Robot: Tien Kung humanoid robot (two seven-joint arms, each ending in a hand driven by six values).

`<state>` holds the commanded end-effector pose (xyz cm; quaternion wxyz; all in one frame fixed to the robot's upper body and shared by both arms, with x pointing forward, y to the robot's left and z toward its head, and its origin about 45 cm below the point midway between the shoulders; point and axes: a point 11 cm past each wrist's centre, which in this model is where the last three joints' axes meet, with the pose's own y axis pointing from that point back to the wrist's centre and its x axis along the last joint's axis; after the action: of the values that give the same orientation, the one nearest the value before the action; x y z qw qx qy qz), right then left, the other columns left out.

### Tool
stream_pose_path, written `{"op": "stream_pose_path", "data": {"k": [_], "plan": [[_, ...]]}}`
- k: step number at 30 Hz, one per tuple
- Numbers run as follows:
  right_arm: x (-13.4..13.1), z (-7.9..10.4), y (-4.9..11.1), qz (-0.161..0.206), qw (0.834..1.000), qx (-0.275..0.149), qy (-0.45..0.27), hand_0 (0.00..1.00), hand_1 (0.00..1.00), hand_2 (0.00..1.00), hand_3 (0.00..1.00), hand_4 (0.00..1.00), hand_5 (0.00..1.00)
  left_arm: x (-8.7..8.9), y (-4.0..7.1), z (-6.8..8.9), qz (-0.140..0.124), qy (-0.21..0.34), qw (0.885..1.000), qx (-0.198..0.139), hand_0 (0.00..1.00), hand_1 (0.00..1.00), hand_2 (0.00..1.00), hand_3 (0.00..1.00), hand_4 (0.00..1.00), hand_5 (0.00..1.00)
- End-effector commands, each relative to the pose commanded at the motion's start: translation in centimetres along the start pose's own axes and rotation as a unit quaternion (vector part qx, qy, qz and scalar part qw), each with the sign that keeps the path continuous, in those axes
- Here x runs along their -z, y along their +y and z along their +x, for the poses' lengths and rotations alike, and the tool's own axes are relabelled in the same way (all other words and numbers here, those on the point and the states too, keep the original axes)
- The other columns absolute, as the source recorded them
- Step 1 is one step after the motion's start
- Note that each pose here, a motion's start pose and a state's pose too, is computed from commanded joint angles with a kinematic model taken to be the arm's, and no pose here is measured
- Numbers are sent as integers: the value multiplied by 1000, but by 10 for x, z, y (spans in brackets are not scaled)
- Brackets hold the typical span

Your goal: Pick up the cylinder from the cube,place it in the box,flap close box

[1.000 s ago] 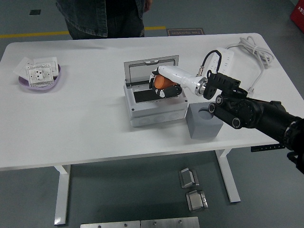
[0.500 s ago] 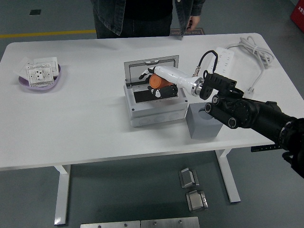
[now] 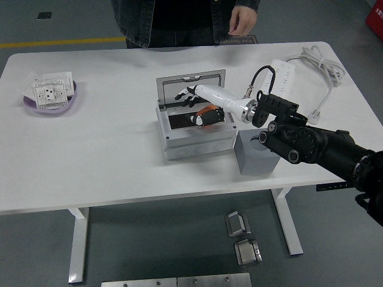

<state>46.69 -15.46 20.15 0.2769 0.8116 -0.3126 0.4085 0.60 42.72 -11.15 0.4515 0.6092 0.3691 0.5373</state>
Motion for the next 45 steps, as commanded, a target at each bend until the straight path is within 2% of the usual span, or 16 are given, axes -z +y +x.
{"op": "stream_pose_path", "data": {"k": [6, 10, 13, 18, 21, 22, 23, 28, 29, 33, 34, 35, 40, 45], "plan": [[4, 12, 11, 11, 1000, -8, -15, 702, 615, 660, 814, 585, 92, 6, 0, -5, 5, 2, 1000, 4, 710, 698, 630, 669, 654, 290], [9, 27, 20, 18, 999, -13, -28, 702, 615, 660, 814, 585, 92, 11, 0, -7, 10, 5, 1000, 5, 710, 698, 630, 669, 654, 290], [18, 45, 26, 28, 999, -22, -37, 686, 594, 656, 806, 599, 112, 15, 0, -8, 14, 9, 1000, 6, 709, 698, 627, 665, 644, 276], [50, 70, 24, 69, 996, -37, -42, 677, 592, 660, 807, 609, 139, 18, 0, -7, 17, 10, 1000, 4, 709, 697, 625, 663, 639, 264], [57, 81, 17, 73, 996, -43, -38, 677, 592, 660, 807, 609, 139, 17, 0, -4, 17, 10, 1000, 2, 709, 697, 625, 663, 639, 264], [58, 84, 14, 72, 996, -44, -36, 677, 592, 660, 807, 609, 139, 16, 0, -3, 16, 10, 1000, 1, 709, 697, 625, 663, 639, 264], [58, 86, 12, 70, 996, -44, -35, 678, 630, 686, 818, 633, 186, 16, 0, -2, 15, 10, 1000, 0, 709, 698, 623, 661, 636, 258], [60, 97, -3, 59, 997, -42, -28, 678, 630, 686, 818, 633, 186, 13, 0, 4, 13, 8, 1000, -4, 709, 698, 623, 661, 636, 258], [59, 99, -6, 55, 997, -42, -28, 776, 712, 739, 835, 682, 283, 12, 0, 5, 13, 8, 1000, -5, 708, 697, 621, 660, 634, 255], [53, 102, -14, 35, 998, -38, -27, 776, 712, 739, 835, 682, 283, 11, 0, 8, 12, 7, 1000, -7, 708, 697, 621, 660, 634, 255], [51, 102, -15, 30, 998, -38, -27, 776, 712, 739, 835, 682, 283, 10, 0, 9, 11, 7, 1000, -8, 708, 697, 621, 660, 634, 255], [48, 103, -16, 23, 999, -38, -26, 851, 769, 775, 842, 706, 338, 9, 0, 9, 11, 7, 1000, -8, 708, 696, 621, 659, 633, 253], [34, 105, -17, -5, 999, -39, -24, 851, 769, 775, 842, 706, 338, 7, 0, 11, 9, 6, 1000, -10, 708, 696, 621, 659, 633, 253], [27, 106, -17, -17, 999, -38, -23, 867, 781, 785, 845, 714, 349, 7, 0, 13, 9, 5, 1000, -11, 708, 697, 621, 659, 632, 253]]}}
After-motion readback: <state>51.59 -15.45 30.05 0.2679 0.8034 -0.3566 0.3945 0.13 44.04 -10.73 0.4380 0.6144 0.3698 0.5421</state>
